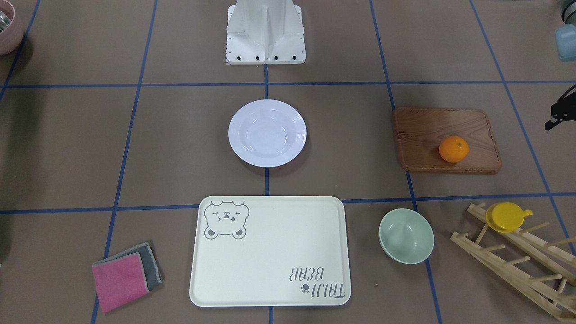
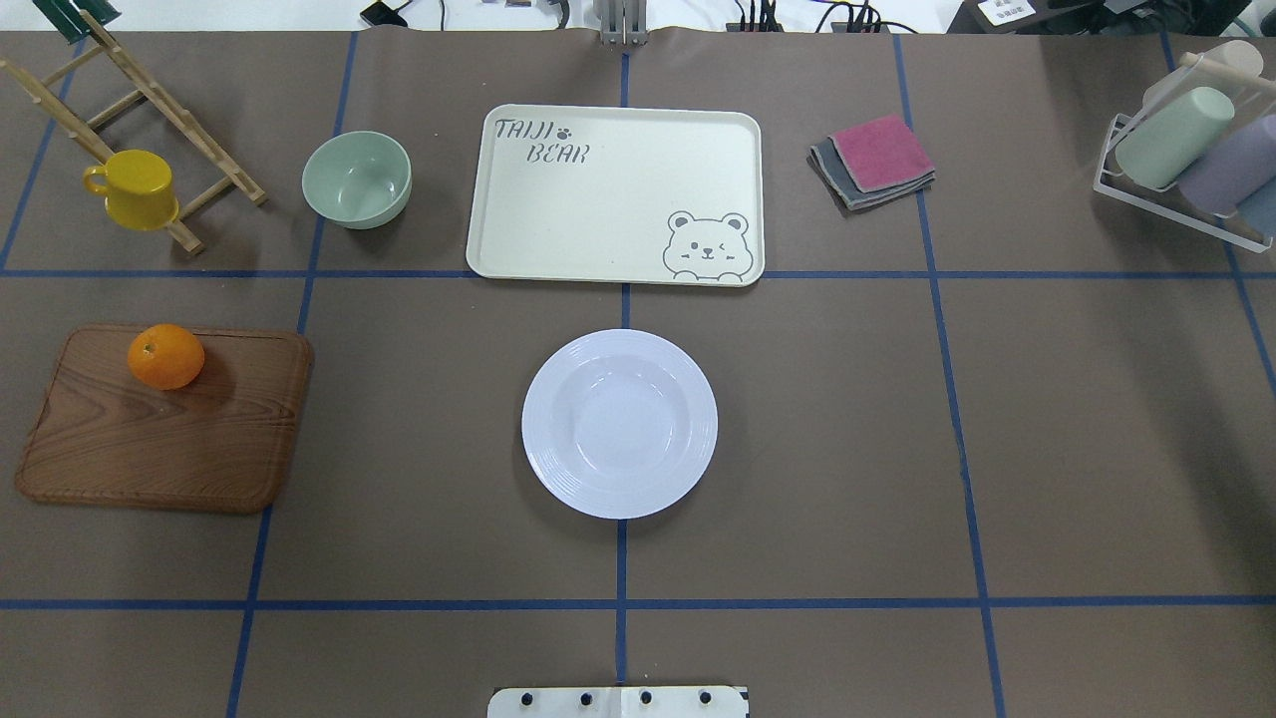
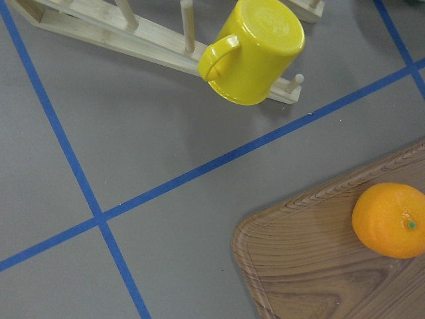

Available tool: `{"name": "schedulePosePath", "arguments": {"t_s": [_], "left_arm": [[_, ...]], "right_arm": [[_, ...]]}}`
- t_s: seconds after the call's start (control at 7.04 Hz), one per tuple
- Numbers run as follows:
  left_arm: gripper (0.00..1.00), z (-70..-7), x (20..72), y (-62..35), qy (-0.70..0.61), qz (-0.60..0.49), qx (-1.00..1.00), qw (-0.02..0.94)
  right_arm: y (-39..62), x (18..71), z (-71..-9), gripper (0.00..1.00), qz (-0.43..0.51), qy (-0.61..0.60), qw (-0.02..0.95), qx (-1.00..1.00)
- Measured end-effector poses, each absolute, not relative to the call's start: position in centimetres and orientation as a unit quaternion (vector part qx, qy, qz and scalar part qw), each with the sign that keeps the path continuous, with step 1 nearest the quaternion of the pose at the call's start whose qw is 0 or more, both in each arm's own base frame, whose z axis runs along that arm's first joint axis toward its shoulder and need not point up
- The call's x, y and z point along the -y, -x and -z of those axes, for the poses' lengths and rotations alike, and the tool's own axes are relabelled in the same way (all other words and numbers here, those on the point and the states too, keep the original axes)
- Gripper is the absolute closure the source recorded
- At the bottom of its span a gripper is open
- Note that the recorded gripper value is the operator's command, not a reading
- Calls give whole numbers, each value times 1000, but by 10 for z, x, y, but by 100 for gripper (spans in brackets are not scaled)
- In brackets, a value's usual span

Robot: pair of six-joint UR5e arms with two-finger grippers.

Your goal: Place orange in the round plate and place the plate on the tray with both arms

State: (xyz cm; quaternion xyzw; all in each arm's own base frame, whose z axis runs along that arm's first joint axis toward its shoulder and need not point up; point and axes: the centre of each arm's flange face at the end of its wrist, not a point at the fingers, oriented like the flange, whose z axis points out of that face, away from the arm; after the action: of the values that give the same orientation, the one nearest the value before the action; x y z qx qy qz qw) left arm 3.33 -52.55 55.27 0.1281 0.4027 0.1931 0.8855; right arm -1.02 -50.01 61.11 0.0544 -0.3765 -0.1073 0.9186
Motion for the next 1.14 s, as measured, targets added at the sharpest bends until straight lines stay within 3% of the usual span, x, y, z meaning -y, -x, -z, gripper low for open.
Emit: {"name": "schedulePosePath", "arguments": {"t_s": [1.14], "left_arm": [[0,-533,532,-34,-155,-206,-398,880]], "right_arm": [[11,500,-602,0,107,-60,916,382]]}}
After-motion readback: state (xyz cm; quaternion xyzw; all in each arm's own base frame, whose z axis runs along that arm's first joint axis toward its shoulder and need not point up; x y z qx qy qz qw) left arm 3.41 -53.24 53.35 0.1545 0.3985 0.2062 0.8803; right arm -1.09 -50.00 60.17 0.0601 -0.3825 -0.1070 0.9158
